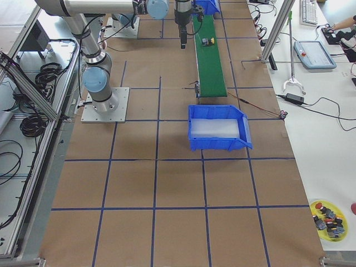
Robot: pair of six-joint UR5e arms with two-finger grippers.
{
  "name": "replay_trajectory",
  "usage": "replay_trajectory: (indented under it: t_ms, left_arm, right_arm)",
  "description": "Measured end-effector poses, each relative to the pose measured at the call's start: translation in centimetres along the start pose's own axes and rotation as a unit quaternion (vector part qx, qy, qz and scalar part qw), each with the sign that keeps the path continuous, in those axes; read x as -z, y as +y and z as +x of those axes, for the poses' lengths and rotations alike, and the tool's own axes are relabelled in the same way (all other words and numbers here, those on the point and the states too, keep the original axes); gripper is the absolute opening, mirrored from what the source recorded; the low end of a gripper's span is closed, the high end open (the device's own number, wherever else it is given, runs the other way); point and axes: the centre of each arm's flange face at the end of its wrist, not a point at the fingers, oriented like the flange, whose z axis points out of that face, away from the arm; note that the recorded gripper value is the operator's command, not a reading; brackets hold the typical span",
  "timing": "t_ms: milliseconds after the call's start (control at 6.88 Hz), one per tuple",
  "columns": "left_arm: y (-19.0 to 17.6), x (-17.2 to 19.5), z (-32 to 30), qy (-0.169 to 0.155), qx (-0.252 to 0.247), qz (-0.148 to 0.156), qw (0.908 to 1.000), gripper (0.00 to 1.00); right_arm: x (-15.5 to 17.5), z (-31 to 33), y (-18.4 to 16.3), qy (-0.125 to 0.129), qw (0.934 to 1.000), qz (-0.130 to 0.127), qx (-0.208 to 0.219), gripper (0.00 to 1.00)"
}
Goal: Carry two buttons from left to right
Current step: 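Lift the red button and carry it over the conveyor belt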
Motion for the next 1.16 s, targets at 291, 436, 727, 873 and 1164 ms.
replay_trajectory:
  t_ms: [291, 436, 727, 873, 1164]
  left_arm:
    - [0.5, 5.3, 0.8, 0.004, 0.003, -0.01, 0.9999, 0.12]
    - [0.8, 7.0, 1.6, 0.005, 0.007, -0.012, 0.9999, 0.12]
    - [-0.3, 8.4, 5.5, 0.001, 0.005, -0.012, 0.9999, 0.12]
    - [-1.4, 8.7, 9.3, -0.003, 0.009, -0.012, 0.9999, 0.12]
    - [-3.0, 7.8, 17.8, -0.002, 0.03, -0.018, 0.9994, 0.12]
  right_arm:
    - [-0.1, 0.0, 0.0, -0.001, 1.0, -0.001, 0.0, 1.0]
    - [-0.1, 0.0, 0.0, -0.001, 1.0, -0.001, 0.0, 1.0]
    - [-0.2, 0.0, 0.0, -0.001, 1.0, -0.002, 0.0, 1.0]
    - [-0.2, 0.0, 0.0, -0.001, 1.0, -0.002, 0.0, 1.0]
    - [-0.1, 0.0, 0.0, -0.001, 1.0, -0.001, 0.0, 1.0]
